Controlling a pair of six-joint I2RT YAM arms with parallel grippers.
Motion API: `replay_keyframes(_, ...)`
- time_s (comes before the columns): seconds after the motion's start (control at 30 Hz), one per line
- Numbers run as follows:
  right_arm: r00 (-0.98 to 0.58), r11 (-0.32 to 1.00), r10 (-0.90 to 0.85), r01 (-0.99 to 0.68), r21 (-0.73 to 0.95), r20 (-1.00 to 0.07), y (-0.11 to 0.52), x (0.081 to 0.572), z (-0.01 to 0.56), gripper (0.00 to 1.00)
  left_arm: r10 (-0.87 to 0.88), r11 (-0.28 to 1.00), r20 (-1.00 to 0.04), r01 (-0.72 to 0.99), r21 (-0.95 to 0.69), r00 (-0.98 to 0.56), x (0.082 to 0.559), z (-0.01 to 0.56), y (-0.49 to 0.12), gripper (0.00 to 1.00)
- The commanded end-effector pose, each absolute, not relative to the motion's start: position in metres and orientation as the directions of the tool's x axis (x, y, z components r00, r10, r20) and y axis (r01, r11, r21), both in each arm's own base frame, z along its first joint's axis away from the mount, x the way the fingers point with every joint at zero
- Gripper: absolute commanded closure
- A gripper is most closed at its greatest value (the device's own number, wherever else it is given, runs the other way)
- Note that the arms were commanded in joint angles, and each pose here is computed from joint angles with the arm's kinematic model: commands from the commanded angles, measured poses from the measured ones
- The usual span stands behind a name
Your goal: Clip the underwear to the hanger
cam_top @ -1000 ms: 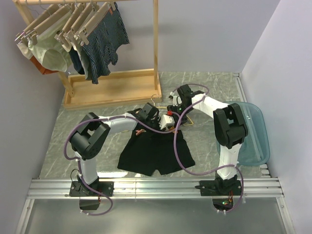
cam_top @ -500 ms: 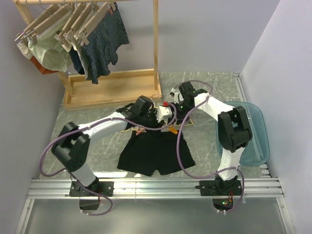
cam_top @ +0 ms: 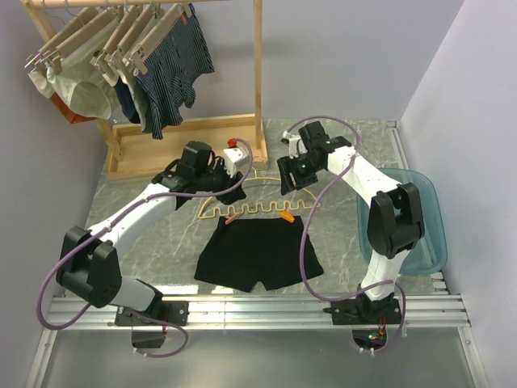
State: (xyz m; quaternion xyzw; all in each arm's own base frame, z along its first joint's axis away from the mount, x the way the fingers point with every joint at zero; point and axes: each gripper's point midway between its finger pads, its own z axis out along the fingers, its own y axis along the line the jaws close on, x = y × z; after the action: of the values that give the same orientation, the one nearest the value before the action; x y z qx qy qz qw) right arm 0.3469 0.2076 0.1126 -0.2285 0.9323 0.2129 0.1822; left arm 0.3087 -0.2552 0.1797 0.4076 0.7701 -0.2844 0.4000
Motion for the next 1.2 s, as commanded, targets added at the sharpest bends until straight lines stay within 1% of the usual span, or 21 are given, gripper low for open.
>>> replay_keyframes(0.0, -0.83, 0.813, -0.384, -0.511, 0.278, -0.404, 0.201, 0.345, 0.118, 0.33, 0.415, 0.444, -0.844, 0.885, -0.138, -0.339, 0.295, 0.174, -0.259, 0.52)
replay_keyframes(0.13, -0.854, 0.832, -0.391, -0.487, 0.265, -0.343, 0.191, 0.328, 0.107, 0.33, 0.469, 0.371, -0.831, 0.921, -0.122, -0.299, 0.277, 0.154, -0.279, 0.52)
replay_keyframes(0.17, -0.861, 0.833, -0.396, -0.483, 0.271, -0.319, 0.19, 0.323, 0.103, 0.33, 0.486, 0.335, -0.827, 0.934, -0.124, -0.284, 0.269, 0.147, -0.288, 0.52)
replay_keyframes(0.23, -0.862, 0.83, -0.41, -0.488, 0.27, -0.297, 0.191, 0.321, 0.098, 0.34, 0.475, 0.303, -0.839, 0.945, -0.126, -0.264, 0.266, 0.144, -0.297, 0.54)
replay_keyframes(0.27, -0.859, 0.824, -0.428, -0.498, 0.271, -0.28, 0.194, 0.317, 0.096, 0.34, 0.471, 0.253, -0.842, 0.955, -0.156, -0.262, 0.257, 0.14, -0.306, 0.55)
replay_keyframes(0.4, -0.841, 0.795, -0.493, -0.539, 0.278, -0.222, 0.206, 0.311, 0.087, 0.36, 0.462, 0.209, -0.844, 0.959, -0.193, -0.271, 0.251, 0.127, -0.317, 0.56)
replay_keyframes(0.5, -0.826, 0.783, -0.534, -0.564, 0.263, -0.183, 0.215, 0.309, 0.078, 0.36, 0.457, 0.207, -0.839, 0.953, -0.222, -0.295, 0.251, 0.118, -0.319, 0.56)
replay_keyframes(0.63, -0.826, 0.781, -0.547, -0.563, 0.27, -0.137, 0.222, 0.31, 0.064, 0.36, 0.44, 0.219, -0.84, 0.945, -0.242, -0.316, 0.251, 0.111, -0.322, 0.56)
replay_keyframes(0.8, -0.835, 0.786, -0.547, -0.539, 0.303, -0.066, 0.225, 0.304, 0.05, 0.36, 0.446, 0.267, -0.82, 0.928, -0.259, -0.358, 0.258, 0.099, -0.322, 0.56)
replay_keyframes(0.97, -0.839, 0.788, -0.542, -0.525, 0.323, -0.041, 0.227, 0.301, 0.046, 0.38, 0.449, 0.311, -0.808, 0.914, -0.259, -0.381, 0.268, 0.09, -0.323, 0.57)
replay_keyframes(1.17, -0.846, 0.792, -0.532, -0.513, 0.332, -0.038, 0.231, 0.304, 0.044, 0.42, 0.47, 0.36, -0.77, 0.89, -0.279, -0.431, 0.277, 0.074, -0.323, 0.58)
